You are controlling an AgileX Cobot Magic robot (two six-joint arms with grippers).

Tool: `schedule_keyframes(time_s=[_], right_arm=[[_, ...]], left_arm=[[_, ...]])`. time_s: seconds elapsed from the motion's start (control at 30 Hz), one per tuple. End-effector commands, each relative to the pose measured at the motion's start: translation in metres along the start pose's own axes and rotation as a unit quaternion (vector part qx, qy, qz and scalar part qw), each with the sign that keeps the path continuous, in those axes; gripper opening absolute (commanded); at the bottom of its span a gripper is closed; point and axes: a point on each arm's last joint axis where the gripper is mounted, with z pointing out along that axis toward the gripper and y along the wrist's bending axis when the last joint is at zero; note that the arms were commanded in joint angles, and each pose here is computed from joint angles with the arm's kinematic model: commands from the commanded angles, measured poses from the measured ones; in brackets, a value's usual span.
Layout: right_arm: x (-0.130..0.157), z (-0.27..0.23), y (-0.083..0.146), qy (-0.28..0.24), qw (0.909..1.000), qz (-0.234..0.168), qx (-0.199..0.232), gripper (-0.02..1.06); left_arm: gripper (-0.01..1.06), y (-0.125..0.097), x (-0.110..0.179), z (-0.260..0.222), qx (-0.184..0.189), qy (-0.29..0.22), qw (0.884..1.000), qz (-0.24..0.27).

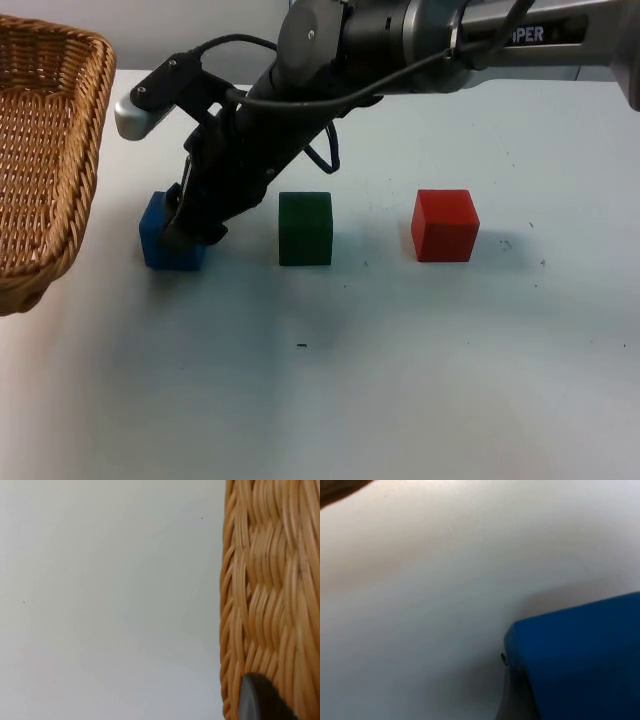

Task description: Pick up the basket with the left hand and place the blue cube into the basket with the right hand.

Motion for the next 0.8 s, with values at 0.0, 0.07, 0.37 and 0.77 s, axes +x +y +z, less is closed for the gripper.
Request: schedule_keyframes(time_s=[0.0,0.07,0.37,0.77], right_arm=[[-0.005,-0.007,0.002,0.006,1.0000,0.000,-0.002,0.00],[-0.010,-0.016,0.002,0.006,1.0000,0.000,0.001,0.00],[-0.031,-0.059,0.004,0.006,0.9999,-0.012,0.008,0.00],[-0.077,-0.185,0.010,-0.036,0.9949,-0.027,0.090,0.00]], left_arm=[[0.00,-0.003,-0.004,-0.003,0.014,-0.013,1.000,-0.008],[0.00,-0.003,-0.004,-0.003,0.015,-0.012,1.000,-0.008],[0.00,-0.005,-0.003,-0.003,0.022,-0.008,1.000,-0.011],[0.00,-0.006,-0.003,-0.003,0.029,-0.011,0.999,-0.017]])
